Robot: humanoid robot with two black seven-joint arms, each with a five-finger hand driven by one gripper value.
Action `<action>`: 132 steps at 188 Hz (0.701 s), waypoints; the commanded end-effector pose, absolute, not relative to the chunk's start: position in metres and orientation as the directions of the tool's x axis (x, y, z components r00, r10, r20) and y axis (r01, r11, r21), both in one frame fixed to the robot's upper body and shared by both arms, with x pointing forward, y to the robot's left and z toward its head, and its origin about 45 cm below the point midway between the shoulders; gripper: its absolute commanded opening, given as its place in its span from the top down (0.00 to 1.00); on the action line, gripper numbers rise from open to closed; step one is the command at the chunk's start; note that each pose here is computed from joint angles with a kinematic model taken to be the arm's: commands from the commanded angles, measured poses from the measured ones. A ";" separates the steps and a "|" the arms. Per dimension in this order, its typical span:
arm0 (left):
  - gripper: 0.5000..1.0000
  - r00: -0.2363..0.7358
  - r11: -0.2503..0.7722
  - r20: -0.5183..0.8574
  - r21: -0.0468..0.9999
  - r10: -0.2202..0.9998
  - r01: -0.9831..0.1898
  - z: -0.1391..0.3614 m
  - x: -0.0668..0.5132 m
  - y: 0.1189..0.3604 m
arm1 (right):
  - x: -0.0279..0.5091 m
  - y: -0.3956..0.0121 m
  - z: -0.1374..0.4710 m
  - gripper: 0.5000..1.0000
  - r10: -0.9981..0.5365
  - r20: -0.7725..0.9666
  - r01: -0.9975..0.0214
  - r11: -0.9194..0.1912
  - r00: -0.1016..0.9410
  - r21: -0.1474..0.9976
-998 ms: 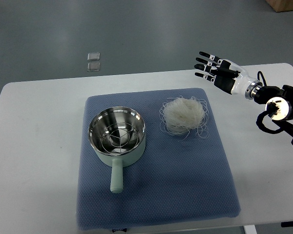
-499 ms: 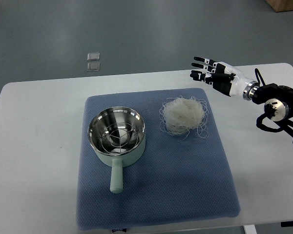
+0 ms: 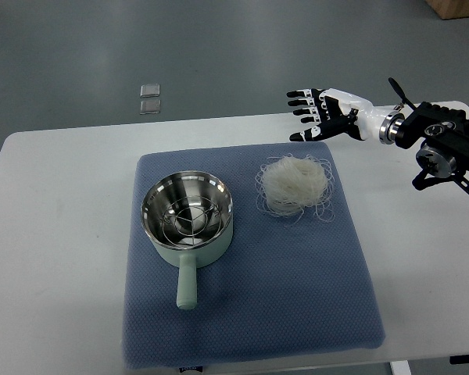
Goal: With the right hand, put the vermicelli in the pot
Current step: 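Lower the right hand onto the vermicelli and close fingers around it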
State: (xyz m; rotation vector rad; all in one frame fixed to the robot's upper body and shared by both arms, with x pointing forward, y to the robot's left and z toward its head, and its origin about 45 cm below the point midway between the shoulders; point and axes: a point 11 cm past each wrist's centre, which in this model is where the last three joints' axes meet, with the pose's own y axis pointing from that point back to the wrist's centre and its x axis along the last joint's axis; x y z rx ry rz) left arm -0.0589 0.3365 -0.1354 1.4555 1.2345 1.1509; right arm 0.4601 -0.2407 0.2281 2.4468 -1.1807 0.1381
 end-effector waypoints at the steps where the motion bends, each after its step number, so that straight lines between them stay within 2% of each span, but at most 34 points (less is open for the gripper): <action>1: 0.00 0.075 -0.118 0.106 0.978 0.992 0.174 -0.135 -0.059 0.337 | 0.455 -0.231 0.226 0.15 -0.643 0.365 -0.739 -0.573 0.673 0.355; 32: 0.00 0.075 -0.116 0.105 0.978 0.992 0.174 -0.135 -0.059 0.336 | 0.446 -0.224 0.216 0.15 -0.512 0.491 -0.706 -0.576 0.705 0.413; 93: 0.00 0.076 -0.117 0.105 0.978 0.992 0.175 -0.135 -0.059 0.336 | 0.433 -0.220 0.187 0.15 -0.306 0.595 -0.648 -0.550 0.744 0.527; 132: 0.00 0.075 -0.118 0.106 0.978 0.992 0.174 -0.135 -0.059 0.337 | 0.436 -0.229 0.181 0.15 -0.286 0.630 -0.671 -0.513 0.722 0.535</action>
